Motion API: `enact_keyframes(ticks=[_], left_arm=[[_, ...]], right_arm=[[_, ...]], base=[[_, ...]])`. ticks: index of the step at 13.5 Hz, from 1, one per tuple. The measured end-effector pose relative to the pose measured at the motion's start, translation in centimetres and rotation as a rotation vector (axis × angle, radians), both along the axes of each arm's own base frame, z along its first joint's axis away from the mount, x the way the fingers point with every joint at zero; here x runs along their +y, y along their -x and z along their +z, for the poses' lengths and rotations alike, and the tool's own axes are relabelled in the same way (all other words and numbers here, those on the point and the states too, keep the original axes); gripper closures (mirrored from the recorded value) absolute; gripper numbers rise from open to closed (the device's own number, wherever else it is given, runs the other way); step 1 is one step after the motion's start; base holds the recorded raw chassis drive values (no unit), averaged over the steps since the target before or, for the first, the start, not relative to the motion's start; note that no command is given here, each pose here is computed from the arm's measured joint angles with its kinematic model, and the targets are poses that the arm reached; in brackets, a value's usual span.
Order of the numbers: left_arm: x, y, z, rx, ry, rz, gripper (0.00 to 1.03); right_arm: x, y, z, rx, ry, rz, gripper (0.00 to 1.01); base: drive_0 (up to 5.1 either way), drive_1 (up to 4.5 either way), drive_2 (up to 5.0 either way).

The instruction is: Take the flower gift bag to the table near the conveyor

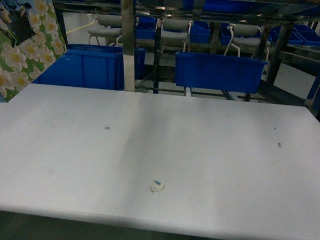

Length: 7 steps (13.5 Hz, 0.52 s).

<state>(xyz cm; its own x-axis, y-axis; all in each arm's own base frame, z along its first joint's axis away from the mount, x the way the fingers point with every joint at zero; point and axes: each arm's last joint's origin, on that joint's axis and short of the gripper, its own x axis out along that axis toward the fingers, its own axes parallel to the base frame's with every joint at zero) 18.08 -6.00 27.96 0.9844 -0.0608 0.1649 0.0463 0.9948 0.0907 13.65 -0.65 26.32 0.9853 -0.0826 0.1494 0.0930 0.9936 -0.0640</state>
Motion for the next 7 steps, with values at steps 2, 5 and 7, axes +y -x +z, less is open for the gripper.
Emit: enact_keyframes(ticks=[2, 5, 7], left_arm=[[0.13, -0.08, -0.1, 0.008, -0.001, 0.015, 1.01], [0.03, 0.13, 0.14, -0.009, 0.0, -0.001, 1.01], [-0.02, 0.02, -0.01, 0.001, -0.004, -0.003, 1.01]], right_arm=[[0.06, -0.08, -0.05, 0.005, 0.001, 0.009, 0.99], [0.09, 0.12, 0.11, -0.011, 0.001, 0.009, 0.99], [0.07, 0.06, 0.04, -0.004, 0.0, 0.005, 0.99]], base=[[-2.4, 1.9, 0.3], [0.0, 2.88, -2.9], [0.2, 4.55, -4.1]])
